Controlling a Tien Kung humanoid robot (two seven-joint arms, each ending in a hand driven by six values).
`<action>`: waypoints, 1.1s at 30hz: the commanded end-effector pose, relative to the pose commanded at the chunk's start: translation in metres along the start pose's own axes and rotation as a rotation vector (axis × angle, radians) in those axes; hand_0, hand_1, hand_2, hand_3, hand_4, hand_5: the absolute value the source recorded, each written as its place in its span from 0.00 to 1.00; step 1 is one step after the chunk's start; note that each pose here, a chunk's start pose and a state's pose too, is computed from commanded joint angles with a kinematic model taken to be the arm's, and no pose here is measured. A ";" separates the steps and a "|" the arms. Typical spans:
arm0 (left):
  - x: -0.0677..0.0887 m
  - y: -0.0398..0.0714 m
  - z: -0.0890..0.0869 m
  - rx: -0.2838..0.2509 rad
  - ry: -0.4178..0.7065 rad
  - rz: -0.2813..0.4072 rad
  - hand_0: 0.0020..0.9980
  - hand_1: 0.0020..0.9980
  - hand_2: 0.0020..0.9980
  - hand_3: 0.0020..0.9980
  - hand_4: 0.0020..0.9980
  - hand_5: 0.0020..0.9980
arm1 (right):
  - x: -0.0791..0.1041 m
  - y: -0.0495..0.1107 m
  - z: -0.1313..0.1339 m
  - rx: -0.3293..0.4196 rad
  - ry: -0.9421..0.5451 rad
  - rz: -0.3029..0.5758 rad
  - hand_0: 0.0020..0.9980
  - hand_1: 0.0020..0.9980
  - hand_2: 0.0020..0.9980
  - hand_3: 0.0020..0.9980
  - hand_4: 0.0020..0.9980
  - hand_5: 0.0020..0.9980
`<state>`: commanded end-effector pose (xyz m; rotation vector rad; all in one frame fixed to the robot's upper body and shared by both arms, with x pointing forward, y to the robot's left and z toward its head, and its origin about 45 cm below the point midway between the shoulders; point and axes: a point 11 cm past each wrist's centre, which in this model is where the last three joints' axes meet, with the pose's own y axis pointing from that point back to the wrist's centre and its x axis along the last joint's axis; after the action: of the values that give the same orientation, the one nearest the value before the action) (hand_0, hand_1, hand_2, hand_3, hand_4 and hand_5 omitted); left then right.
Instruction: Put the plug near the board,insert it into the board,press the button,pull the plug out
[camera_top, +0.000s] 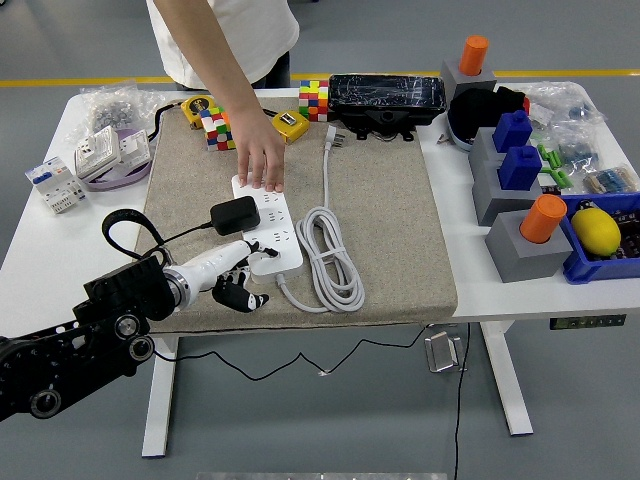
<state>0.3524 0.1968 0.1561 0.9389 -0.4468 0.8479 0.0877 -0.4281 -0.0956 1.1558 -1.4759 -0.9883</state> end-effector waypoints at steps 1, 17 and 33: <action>0.003 0.000 0.003 -0.028 0.017 0.019 0.10 0.05 0.13 0.69 0.73 0.09 | 0.000 0.000 0.000 0.000 0.000 0.000 0.61 0.67 0.68 0.56 0.92 0.44; 0.054 0.004 0.004 -0.333 0.573 0.409 0.35 0.35 0.45 0.56 0.71 0.27 | -0.001 0.000 -0.001 0.002 0.001 -0.002 0.61 0.67 0.68 0.56 0.92 0.44; 0.086 0.004 -0.050 -0.289 1.014 0.621 0.78 0.75 0.73 0.58 0.71 0.30 | 0.001 0.000 -0.004 0.006 0.010 0.001 0.61 0.67 0.68 0.56 0.92 0.44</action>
<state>0.4004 0.2780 0.1890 0.0055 0.0526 1.6335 0.0920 -0.4289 -0.0945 1.1627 -1.4718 -0.9769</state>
